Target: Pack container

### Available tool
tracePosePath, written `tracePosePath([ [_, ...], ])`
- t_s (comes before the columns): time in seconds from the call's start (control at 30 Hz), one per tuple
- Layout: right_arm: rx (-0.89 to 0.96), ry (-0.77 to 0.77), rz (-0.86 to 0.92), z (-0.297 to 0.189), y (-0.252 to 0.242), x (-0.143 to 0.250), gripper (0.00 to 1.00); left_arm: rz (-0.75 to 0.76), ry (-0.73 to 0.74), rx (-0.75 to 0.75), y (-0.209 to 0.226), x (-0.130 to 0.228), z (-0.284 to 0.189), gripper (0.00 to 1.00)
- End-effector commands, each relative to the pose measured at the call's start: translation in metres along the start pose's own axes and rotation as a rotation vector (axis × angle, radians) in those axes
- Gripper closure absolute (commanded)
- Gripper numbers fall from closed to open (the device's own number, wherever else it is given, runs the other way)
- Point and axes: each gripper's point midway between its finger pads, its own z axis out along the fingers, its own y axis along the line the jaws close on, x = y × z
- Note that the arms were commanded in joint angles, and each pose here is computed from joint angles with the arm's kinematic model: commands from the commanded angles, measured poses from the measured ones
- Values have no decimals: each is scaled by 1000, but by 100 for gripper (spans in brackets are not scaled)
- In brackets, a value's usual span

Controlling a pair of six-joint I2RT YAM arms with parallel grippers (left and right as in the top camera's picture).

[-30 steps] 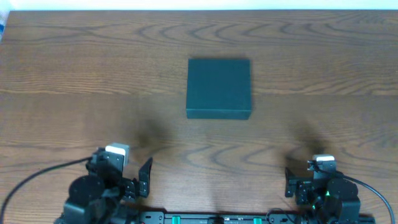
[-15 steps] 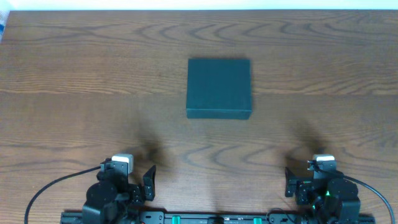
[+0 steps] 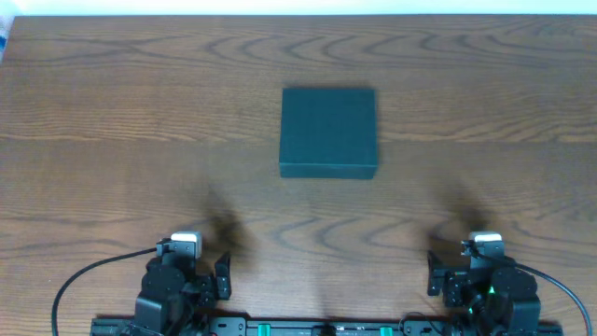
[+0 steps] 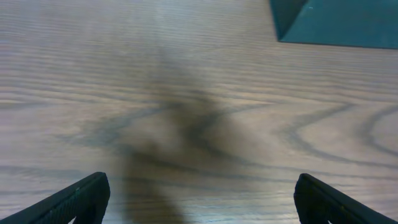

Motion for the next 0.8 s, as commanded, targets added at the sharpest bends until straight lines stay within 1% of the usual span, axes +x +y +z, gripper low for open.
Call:
tracePosePath([
  [0.0,-1,6,-6,1,0,3,1,-14,46,-101,19,16,5,4],
  [0.07,-1,6,-6,1,0,3,1,-10,66,-106,20,21,7,5],
  [0.4,-1,6,-6,1,0,3,1,83,74,-94,19,22,8,5],
  [0.77,-1,6,-6,1,0,3,1,93,78,-77,16,23,8,4],
])
